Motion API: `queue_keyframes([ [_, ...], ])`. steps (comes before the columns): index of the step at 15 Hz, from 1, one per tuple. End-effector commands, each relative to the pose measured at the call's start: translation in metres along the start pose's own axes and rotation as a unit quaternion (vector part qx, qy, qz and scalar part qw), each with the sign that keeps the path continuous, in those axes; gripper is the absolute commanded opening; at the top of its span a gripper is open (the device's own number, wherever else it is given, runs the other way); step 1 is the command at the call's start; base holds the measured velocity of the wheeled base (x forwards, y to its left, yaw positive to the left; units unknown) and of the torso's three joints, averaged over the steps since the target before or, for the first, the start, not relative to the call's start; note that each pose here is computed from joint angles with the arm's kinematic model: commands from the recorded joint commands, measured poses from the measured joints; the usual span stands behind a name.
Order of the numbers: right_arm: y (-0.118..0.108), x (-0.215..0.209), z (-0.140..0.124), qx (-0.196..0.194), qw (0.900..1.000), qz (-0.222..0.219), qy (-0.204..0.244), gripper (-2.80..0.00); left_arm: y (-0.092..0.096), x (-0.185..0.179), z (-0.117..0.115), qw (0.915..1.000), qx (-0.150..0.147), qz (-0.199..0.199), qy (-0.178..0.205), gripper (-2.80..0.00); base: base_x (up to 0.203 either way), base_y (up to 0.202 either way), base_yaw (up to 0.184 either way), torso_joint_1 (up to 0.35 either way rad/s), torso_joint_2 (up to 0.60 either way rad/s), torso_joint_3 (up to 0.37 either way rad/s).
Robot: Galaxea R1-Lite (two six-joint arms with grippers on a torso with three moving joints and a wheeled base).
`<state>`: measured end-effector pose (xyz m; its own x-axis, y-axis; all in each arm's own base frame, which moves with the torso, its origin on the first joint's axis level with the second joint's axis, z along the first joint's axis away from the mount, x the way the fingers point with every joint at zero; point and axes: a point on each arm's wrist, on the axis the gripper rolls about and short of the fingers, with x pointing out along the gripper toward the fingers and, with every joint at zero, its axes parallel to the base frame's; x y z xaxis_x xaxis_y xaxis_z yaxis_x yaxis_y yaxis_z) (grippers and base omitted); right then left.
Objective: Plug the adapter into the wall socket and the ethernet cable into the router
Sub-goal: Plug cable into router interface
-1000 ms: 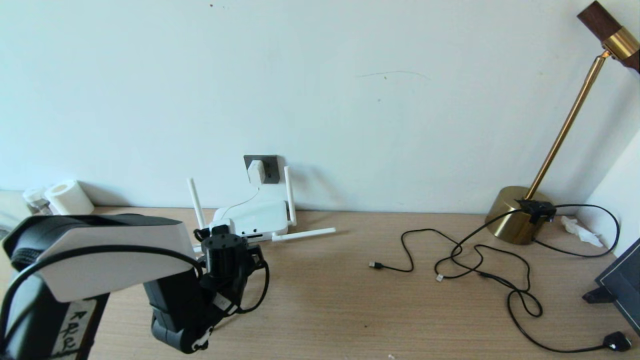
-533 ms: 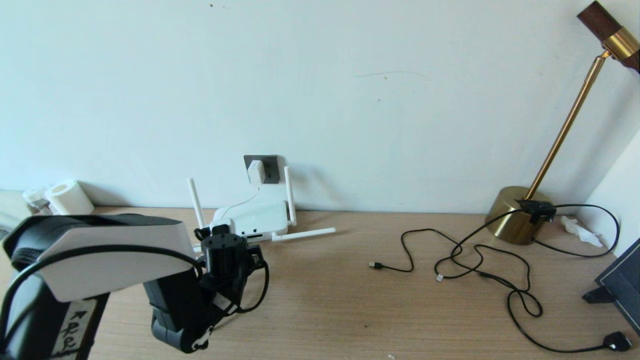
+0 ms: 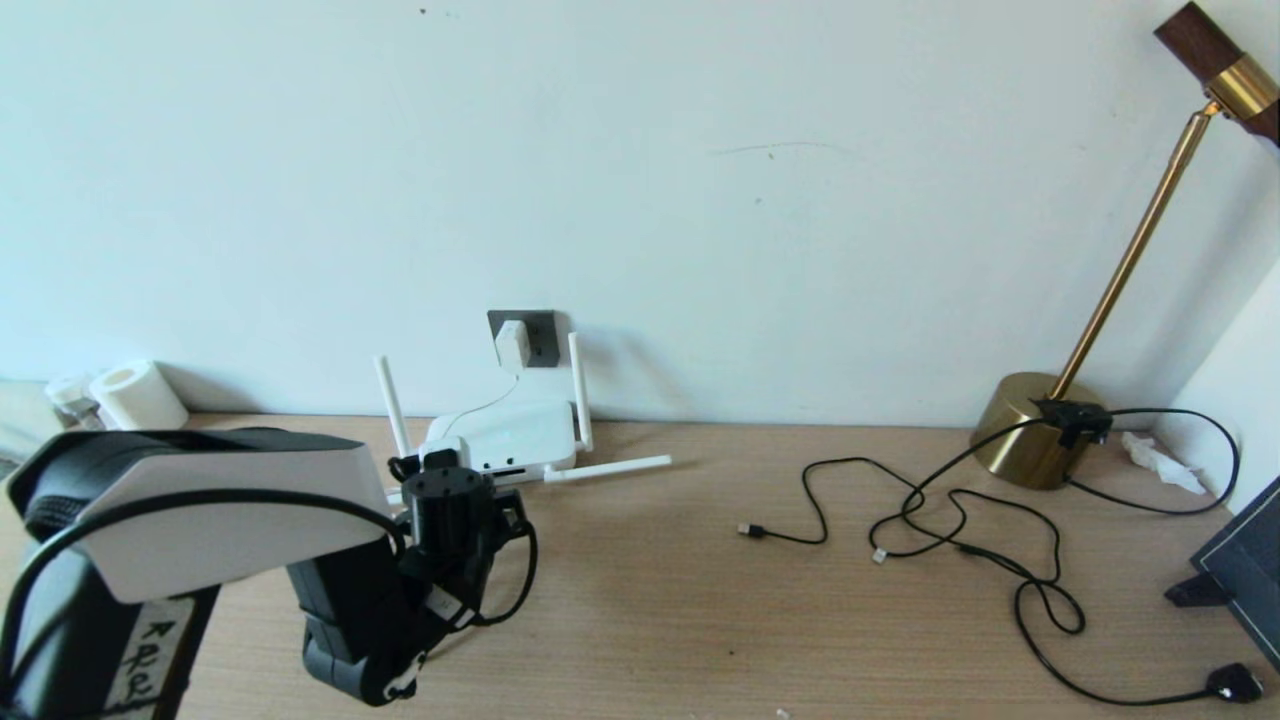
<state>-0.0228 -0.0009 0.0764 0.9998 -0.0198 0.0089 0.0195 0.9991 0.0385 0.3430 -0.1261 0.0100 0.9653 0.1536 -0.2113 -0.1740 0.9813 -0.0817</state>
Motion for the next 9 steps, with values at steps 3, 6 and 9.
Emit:
queue_keyframes([
  [3, 0.0000, 0.0001, 0.0001, 0.000, 1.000, 0.000, 0.001, 0.00, 0.0014, 0.0005, 0.0008, 1.0000, -0.003, 0.003, -0.003, -2.80, 0.000, 0.000, 0.000, 0.000, 0.00, 0.000],
  [6, 0.0000, 0.0001, 0.0001, 0.000, 1.000, 0.000, 0.001, 0.00, 0.0033, 0.0020, 0.0010, 1.0000, -0.004, 0.006, -0.004, -2.80, 0.000, 0.000, 0.000, 0.000, 0.00, 0.000],
  [9, 0.0000, 0.0001, 0.0001, 0.000, 1.000, 0.000, 0.001, 0.00, 0.0029, 0.0022, 0.0022, 0.9999, -0.006, 0.004, -0.008, -2.80, 0.000, 0.000, 0.000, 0.000, 0.00, 0.000],
])
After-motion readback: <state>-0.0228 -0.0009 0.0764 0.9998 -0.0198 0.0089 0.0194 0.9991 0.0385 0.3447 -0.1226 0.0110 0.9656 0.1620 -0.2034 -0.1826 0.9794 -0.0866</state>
